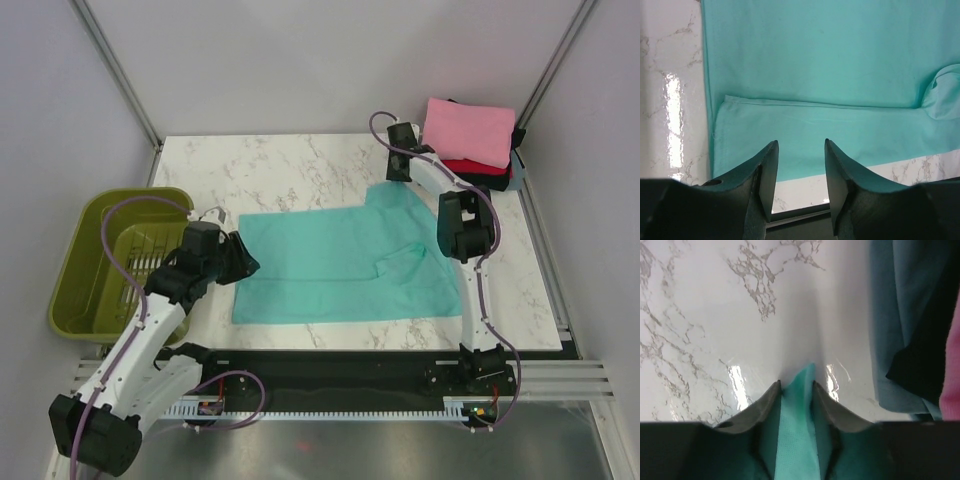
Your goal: Fold and stack the t-shirts
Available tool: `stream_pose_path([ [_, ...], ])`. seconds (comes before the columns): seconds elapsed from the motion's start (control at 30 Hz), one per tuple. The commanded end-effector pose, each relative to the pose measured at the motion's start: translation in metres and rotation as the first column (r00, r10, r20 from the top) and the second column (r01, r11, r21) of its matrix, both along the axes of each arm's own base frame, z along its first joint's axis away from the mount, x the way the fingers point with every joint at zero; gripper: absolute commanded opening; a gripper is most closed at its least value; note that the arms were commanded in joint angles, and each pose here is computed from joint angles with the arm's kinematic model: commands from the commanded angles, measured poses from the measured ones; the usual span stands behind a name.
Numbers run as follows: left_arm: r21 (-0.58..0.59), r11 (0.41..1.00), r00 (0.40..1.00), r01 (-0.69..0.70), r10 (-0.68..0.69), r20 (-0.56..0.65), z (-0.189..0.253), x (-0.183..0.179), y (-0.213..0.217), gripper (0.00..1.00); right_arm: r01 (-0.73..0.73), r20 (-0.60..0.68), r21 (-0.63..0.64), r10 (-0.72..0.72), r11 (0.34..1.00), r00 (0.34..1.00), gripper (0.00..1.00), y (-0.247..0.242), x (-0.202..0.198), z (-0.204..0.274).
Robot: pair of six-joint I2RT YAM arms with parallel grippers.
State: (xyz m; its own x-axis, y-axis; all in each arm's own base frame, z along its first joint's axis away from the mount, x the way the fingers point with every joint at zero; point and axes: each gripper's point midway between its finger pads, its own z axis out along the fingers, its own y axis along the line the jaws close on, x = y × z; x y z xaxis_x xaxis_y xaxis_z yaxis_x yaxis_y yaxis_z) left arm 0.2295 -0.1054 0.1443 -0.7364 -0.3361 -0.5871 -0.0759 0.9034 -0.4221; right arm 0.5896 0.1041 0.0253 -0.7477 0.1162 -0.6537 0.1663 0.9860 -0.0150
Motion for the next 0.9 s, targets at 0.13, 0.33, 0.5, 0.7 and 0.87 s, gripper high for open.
stream_pose_path([
  [0.13, 0.12, 0.99, 0.997, -0.071, 0.066, 0.045, 0.006, 0.035, 0.016, 0.53, 0.017, -0.027, 0.012, -0.017, 1.0, 1.0, 0.06, -0.003, -0.015, -0.015],
  [0.33, 0.29, 0.939, 0.982, -0.186, 0.182, 0.042, 0.011, 0.104, 0.033, 0.59, 0.025, 0.014, 0.021, -0.025, 0.999, 1.0, 0.0, -0.006, -0.023, 0.031],
  [0.5, 0.321, 0.915, 0.963, -0.244, 0.268, -0.032, -0.01, 0.165, 0.051, 0.56, 0.006, 0.028, 0.048, -0.007, 0.999, 1.0, 0.0, -0.005, -0.041, 0.057],
  [0.7, 0.362, 0.904, 0.955, -0.226, 0.279, -0.101, -0.056, 0.217, 0.062, 0.55, -0.04, 0.028, 0.138, 0.037, 0.99, 0.999, 0.0, 0.013, -0.076, 0.069],
  [0.87, 0.35, 0.915, 0.959, -0.202, 0.257, -0.117, -0.092, 0.247, 0.056, 0.54, -0.068, 0.021, 0.162, 0.066, 0.984, 0.998, 0.0, 0.021, -0.099, 0.073],
])
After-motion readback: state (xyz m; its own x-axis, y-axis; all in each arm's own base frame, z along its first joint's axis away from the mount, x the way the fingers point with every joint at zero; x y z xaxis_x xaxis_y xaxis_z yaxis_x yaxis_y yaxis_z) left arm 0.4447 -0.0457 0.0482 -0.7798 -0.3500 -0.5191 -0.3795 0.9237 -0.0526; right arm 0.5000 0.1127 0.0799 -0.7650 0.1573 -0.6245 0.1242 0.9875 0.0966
